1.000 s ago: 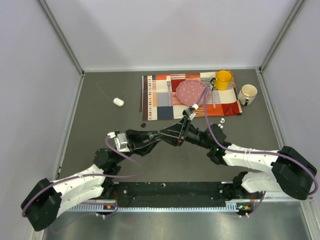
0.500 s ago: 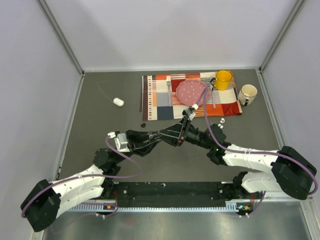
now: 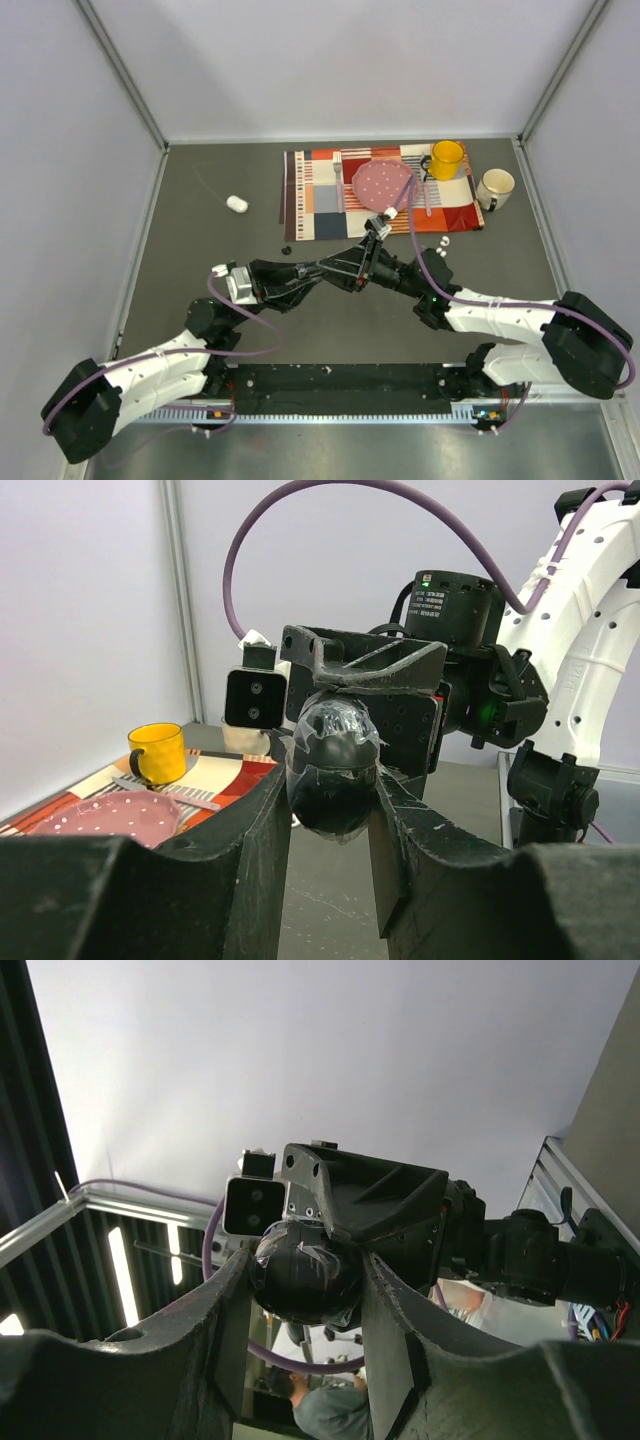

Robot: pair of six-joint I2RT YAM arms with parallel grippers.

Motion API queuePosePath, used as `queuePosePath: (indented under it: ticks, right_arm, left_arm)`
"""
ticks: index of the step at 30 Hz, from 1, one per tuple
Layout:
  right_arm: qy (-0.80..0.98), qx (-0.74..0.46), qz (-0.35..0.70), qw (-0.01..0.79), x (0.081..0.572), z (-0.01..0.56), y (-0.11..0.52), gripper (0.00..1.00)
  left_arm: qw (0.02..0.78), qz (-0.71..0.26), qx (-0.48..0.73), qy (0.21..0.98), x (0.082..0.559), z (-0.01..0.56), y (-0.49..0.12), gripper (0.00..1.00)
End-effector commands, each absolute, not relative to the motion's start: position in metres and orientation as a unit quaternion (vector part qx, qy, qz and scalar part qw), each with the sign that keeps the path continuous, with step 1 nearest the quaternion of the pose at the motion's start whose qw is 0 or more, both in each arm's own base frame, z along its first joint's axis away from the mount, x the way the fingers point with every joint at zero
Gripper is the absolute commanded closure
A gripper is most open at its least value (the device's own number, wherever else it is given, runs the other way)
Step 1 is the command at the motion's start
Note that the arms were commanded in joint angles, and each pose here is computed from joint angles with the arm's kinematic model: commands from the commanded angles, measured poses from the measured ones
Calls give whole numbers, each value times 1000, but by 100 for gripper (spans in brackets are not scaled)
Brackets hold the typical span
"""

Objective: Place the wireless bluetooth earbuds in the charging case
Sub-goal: Pick up the charging case at the center of the board.

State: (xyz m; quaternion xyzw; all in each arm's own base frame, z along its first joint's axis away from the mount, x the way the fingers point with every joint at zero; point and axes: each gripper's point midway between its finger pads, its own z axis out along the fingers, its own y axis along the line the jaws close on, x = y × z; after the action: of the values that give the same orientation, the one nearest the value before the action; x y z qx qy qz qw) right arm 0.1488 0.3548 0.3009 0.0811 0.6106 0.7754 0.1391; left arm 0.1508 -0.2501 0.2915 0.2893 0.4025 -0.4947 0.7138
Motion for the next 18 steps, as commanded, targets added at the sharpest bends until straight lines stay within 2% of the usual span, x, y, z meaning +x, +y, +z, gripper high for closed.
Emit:
queuePosePath:
  ticks: [1, 12, 18]
  right_arm:
    - [582, 64, 798, 142, 141, 321, 355, 100]
    - [588, 66, 794, 141, 143, 316, 358, 100]
    - [585, 64, 796, 142, 142, 318, 357, 100]
  left_arm:
    - [732, -498, 273, 376, 147, 307, -243, 60]
    - [721, -504, 269, 393, 152, 309, -248, 59]
    - [716, -507, 269, 396, 153, 308, -250, 62]
